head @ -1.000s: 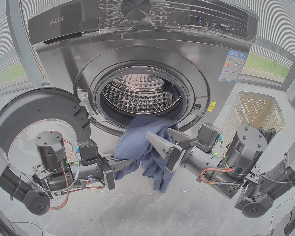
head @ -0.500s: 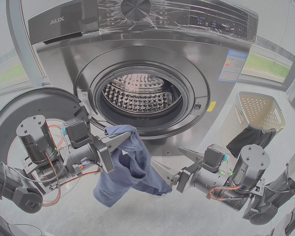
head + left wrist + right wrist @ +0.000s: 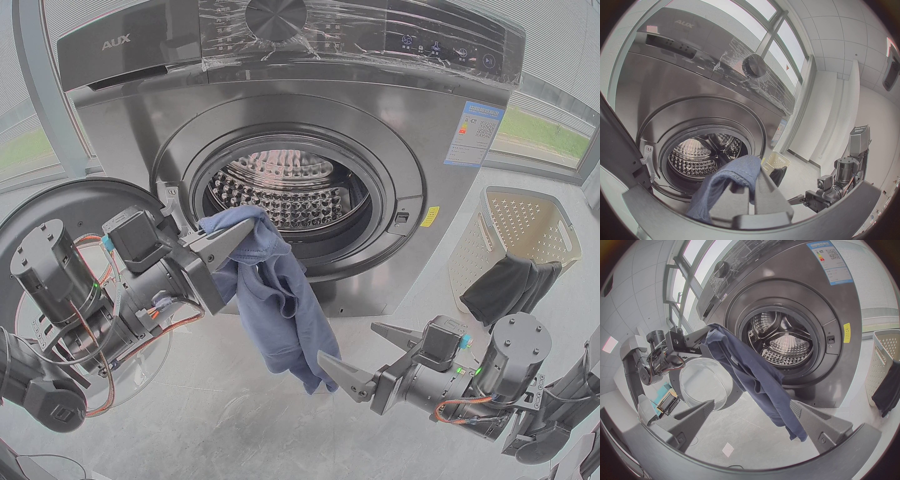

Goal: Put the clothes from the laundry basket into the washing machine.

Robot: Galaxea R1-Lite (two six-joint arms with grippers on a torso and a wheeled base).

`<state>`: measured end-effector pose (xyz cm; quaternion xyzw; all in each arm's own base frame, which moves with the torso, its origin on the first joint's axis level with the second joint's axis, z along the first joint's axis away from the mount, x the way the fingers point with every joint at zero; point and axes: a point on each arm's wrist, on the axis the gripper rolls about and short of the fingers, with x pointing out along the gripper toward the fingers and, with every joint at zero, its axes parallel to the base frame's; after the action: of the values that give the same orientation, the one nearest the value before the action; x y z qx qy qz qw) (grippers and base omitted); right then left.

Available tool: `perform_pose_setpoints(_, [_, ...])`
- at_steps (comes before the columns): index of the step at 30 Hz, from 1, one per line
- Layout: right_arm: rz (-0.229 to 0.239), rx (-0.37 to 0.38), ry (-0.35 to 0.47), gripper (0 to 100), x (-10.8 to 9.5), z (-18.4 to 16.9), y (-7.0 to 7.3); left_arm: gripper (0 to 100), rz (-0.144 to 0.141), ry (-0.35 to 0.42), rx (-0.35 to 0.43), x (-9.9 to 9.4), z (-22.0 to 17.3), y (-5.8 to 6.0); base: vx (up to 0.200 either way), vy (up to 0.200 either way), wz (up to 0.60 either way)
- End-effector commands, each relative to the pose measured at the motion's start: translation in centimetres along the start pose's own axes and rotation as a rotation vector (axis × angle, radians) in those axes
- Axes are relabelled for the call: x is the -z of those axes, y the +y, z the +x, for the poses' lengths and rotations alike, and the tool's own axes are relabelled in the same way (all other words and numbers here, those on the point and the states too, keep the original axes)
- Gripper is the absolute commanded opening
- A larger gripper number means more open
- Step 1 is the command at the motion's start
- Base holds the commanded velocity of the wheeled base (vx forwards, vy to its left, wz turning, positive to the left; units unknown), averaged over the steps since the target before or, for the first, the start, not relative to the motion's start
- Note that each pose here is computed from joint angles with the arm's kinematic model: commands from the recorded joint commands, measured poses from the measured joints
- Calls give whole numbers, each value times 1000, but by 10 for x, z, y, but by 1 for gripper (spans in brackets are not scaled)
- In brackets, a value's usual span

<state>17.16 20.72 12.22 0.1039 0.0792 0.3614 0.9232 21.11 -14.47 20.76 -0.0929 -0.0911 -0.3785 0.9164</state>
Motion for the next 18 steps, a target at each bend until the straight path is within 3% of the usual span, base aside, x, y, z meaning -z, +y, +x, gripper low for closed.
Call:
perform_pose_setpoints(1, [-3,-14,32,100,9,4,1,0,-2,-12,3,0,-3,-1,0,0,0])
perform_pose_setpoints(18, [-3,-151,66,100,44,46,19,0,5,-56,4,-5,0,0,0,0,0])
